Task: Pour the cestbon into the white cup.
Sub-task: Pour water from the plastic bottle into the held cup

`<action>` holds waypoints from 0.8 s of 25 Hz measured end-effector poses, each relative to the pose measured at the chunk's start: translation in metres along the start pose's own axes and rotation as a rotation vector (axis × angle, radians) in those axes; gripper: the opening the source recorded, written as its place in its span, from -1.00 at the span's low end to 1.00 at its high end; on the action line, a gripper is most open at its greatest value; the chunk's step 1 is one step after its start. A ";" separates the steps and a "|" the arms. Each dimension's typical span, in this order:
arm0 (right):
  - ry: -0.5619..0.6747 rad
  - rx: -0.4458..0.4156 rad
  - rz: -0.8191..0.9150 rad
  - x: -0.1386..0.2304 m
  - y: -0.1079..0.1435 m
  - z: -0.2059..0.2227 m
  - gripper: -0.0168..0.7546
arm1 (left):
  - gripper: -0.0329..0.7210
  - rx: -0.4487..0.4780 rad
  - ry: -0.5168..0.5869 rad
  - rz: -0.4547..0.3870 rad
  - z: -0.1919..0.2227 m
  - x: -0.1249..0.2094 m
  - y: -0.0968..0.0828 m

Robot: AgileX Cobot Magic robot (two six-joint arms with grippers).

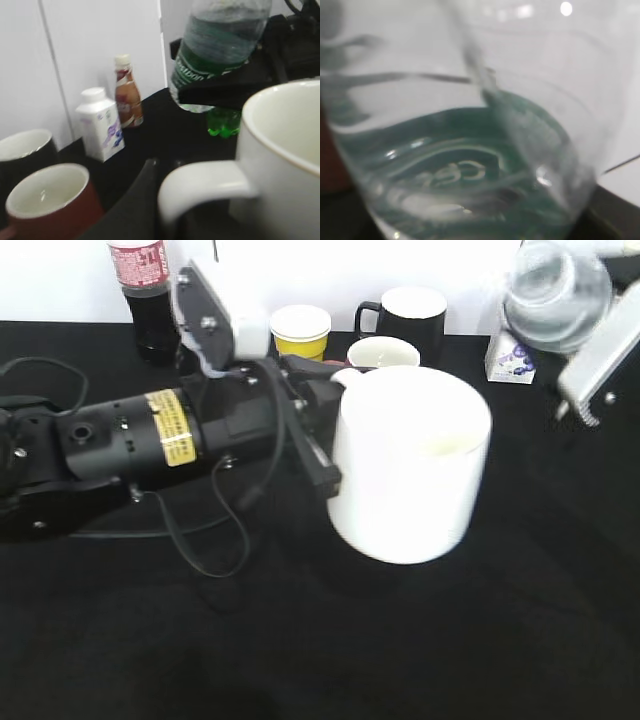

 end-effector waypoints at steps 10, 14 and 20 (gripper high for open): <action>-0.174 -0.001 -0.351 -0.040 -0.023 0.023 0.32 | -0.80 0.014 0.001 0.001 0.002 -0.001 -0.006; -0.174 0.000 -0.379 -0.040 -0.023 0.023 0.32 | -0.80 0.044 0.006 0.025 0.002 0.000 -0.011; -0.173 0.004 -0.431 -0.039 -0.023 0.023 0.32 | -0.80 0.048 -0.015 0.024 0.002 -0.003 -0.011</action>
Point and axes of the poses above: a point on each arm's last joint axis where the gripper is mounted, z pointing out along that axis toward the gripper, y along the wrist's bending axis when the last joint is at zero, x = y × z, the point moved 8 cm from there along z, pointing out along that axis toward the gripper, and after that the axes turned 7 degrees about z, right-handed, at the moved point
